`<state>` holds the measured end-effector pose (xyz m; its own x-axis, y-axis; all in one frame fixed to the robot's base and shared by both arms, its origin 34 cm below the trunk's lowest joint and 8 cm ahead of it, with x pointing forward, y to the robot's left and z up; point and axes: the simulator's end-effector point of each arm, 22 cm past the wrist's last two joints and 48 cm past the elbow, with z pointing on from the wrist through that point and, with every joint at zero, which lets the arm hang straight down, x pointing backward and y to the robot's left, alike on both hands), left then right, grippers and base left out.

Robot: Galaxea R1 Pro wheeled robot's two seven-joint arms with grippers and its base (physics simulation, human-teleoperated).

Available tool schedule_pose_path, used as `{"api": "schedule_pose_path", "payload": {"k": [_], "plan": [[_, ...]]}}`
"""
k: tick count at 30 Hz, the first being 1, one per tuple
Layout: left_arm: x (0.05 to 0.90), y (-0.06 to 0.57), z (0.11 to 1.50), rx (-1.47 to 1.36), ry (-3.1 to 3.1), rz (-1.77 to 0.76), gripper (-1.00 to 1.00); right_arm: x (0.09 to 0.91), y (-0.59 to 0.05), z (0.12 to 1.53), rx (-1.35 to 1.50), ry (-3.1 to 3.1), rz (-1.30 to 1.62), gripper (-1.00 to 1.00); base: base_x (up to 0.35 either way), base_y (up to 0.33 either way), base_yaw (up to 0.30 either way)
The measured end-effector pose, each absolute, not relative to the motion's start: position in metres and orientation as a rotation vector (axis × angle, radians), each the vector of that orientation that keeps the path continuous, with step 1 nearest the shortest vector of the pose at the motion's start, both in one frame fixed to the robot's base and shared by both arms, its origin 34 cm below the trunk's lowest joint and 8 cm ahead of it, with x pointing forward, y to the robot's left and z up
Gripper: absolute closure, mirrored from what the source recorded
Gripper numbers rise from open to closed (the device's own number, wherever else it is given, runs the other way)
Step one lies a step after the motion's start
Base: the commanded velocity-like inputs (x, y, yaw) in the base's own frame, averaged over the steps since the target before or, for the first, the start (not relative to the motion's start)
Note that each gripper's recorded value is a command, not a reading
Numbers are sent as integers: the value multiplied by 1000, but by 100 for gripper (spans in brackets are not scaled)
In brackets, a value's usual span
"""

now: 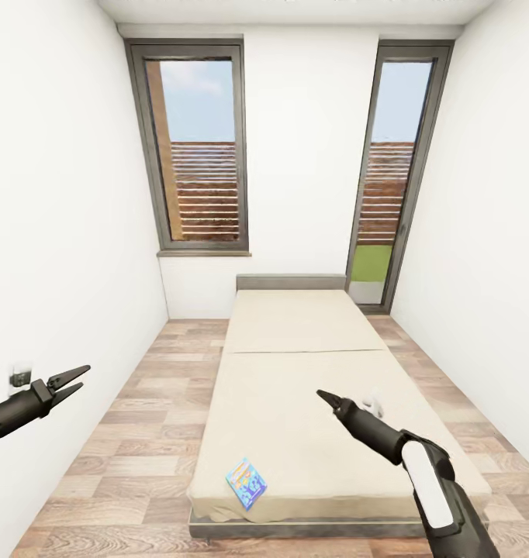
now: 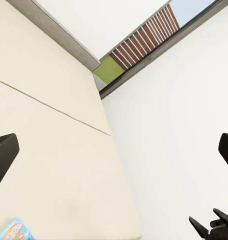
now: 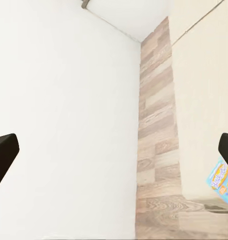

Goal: Put all the toys in the child's room - the three board games (two on the bed and one on the table), the two jigsaw puzzles on the table, and the tennis ball on the table - inside the toy box on the table in the child's room.

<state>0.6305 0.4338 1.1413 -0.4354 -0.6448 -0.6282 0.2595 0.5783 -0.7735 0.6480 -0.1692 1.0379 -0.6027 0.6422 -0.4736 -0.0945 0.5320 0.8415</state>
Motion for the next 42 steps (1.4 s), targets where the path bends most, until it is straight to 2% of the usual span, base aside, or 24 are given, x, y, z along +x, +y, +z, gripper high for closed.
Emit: {"api": "schedule_pose_path", "payload": {"k": [7, 42], "plan": [[631, 431, 1140, -320, 1741, -1060, -100, 647, -156, 975, 593, 2031, 1149, -100, 0, 0, 0], [630, 430, 1143, -313, 1733, -1071, -100, 605, -161, 895, 711, 2164, 1107, -100, 1, 0, 0]]}}
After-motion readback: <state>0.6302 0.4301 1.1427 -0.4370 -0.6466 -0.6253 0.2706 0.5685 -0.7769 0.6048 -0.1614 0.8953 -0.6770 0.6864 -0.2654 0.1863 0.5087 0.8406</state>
